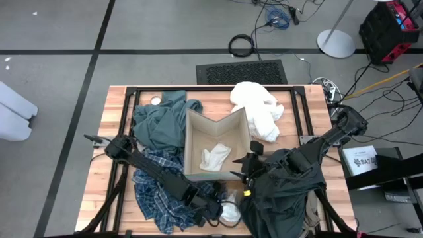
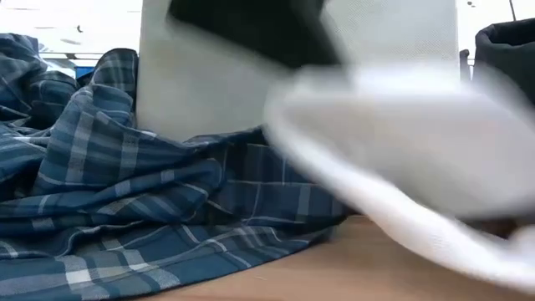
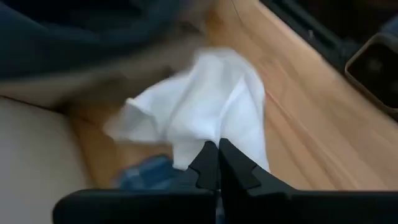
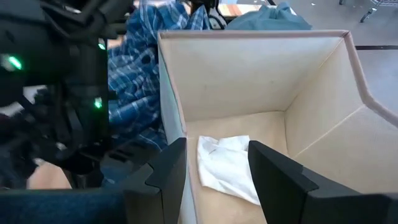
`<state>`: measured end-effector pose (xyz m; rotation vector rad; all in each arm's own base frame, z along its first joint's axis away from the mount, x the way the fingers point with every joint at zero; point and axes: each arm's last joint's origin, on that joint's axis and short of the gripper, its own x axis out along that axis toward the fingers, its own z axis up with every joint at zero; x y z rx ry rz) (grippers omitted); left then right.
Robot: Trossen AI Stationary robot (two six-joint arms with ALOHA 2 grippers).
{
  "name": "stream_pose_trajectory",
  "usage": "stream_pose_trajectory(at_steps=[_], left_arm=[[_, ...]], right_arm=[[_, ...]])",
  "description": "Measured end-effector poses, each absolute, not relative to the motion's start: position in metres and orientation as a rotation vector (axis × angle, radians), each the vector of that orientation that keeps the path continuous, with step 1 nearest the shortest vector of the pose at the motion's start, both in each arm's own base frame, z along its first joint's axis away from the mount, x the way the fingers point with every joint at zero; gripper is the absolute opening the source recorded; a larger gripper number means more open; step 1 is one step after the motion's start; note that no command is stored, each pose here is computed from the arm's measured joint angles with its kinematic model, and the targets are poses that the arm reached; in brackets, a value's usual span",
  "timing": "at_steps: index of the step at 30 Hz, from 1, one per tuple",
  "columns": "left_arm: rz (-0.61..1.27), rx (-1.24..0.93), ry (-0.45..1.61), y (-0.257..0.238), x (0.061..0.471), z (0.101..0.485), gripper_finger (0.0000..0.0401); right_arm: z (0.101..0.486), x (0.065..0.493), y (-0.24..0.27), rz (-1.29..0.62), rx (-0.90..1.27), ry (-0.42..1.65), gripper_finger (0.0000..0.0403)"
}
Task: Sort clothes
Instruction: Put the white sock into the laundry organizer
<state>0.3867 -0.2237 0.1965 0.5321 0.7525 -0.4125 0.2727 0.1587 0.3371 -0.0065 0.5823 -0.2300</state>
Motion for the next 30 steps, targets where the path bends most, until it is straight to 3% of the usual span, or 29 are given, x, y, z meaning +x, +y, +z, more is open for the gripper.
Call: stream_pose_trajectory(at_steps=[8, 16, 20, 30], left_arm=[[-0.23, 0.702, 0.741, -0.222, 0.337, 0.286, 0.0003], [-0.157, 0.64, 0.589, -0.213, 0.286, 0.354, 0.0002], [-0.153, 0.603, 0.523, -0.21, 0.281, 0.369, 0.0002], [-0.153, 0.635, 0.515, -0.21, 0.281, 0.369, 0.0001]], right_arm=[[0.351, 0.239, 0.165, -0.244, 0.079, 0.564, 0.016], [0.347, 0.241, 0.195, -0.206, 0.074, 0.474, 0.016], [0.346, 0.261, 0.205, -0.12, 0.044, 0.41, 0.0175], [0.335, 0.3, 0.199, -0.006, 0.006, 0.387, 0.0256]])
